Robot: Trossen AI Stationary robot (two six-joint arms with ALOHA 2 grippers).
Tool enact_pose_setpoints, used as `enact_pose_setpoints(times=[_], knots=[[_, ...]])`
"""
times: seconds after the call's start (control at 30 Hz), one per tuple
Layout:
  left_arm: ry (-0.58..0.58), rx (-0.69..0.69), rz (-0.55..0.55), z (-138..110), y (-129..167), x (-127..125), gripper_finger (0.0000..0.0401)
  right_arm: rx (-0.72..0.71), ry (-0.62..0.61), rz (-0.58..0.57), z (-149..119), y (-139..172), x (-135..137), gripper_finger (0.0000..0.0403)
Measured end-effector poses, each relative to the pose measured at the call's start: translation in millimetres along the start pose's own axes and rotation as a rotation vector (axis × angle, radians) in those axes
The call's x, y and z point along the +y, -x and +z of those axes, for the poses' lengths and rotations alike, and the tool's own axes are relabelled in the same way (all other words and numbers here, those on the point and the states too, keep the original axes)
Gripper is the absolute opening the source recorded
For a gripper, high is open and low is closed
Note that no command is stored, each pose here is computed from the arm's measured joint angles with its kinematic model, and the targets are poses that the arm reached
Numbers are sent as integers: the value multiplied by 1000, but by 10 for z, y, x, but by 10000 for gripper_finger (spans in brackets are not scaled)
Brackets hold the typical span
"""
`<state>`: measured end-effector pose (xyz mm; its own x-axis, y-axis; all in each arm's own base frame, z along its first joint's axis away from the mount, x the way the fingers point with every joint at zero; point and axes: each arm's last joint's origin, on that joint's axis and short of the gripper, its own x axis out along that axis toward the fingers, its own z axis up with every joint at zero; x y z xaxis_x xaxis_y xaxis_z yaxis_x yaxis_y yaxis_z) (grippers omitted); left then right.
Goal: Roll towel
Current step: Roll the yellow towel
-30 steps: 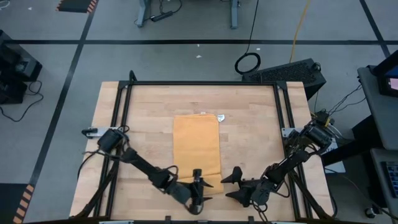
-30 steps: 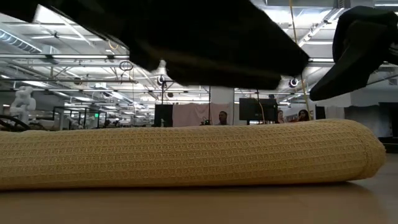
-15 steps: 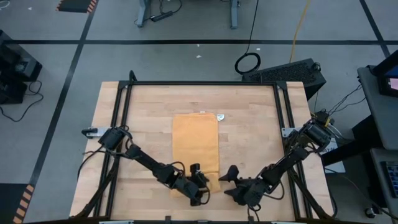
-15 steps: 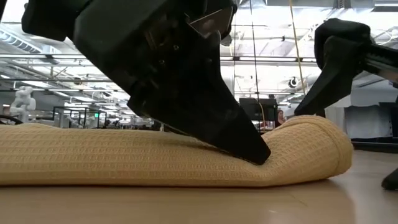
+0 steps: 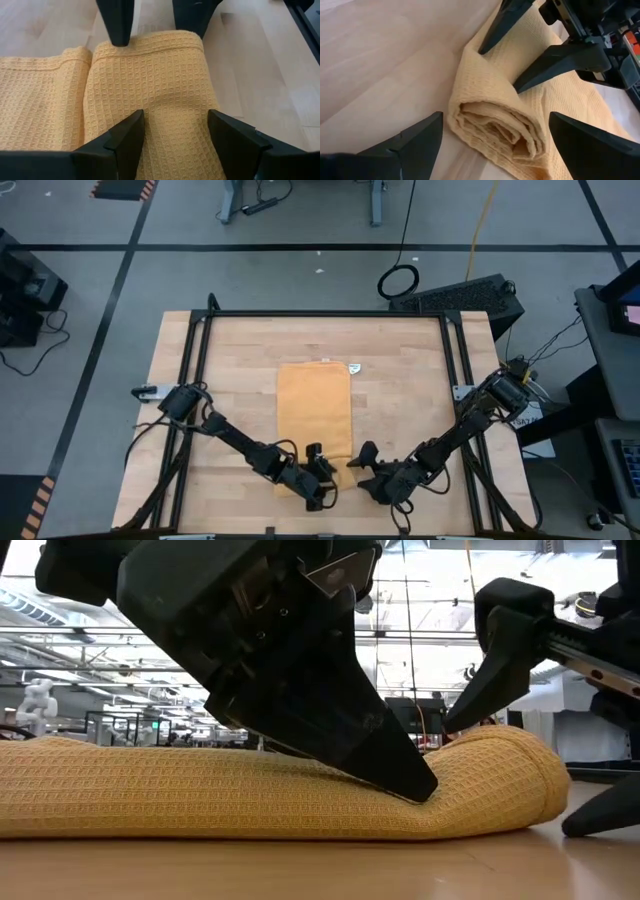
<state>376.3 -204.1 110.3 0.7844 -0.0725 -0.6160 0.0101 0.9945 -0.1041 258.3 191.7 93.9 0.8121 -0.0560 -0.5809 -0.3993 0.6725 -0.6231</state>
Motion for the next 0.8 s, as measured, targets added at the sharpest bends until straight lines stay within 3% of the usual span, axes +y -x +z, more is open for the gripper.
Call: enact_pose_setpoints(times=[0.43,0.53,0.8], knots=[[-1,-1,0,2,-1,2,224,-23,-86,40,-41,-118,-164,347],[-1,0,-2,2,-1,2,224,-36,-94,71,-47,-135,-183,319],[-3,-1,-3,2,-1,1,224,-61,-112,155,-66,-167,-206,196]])
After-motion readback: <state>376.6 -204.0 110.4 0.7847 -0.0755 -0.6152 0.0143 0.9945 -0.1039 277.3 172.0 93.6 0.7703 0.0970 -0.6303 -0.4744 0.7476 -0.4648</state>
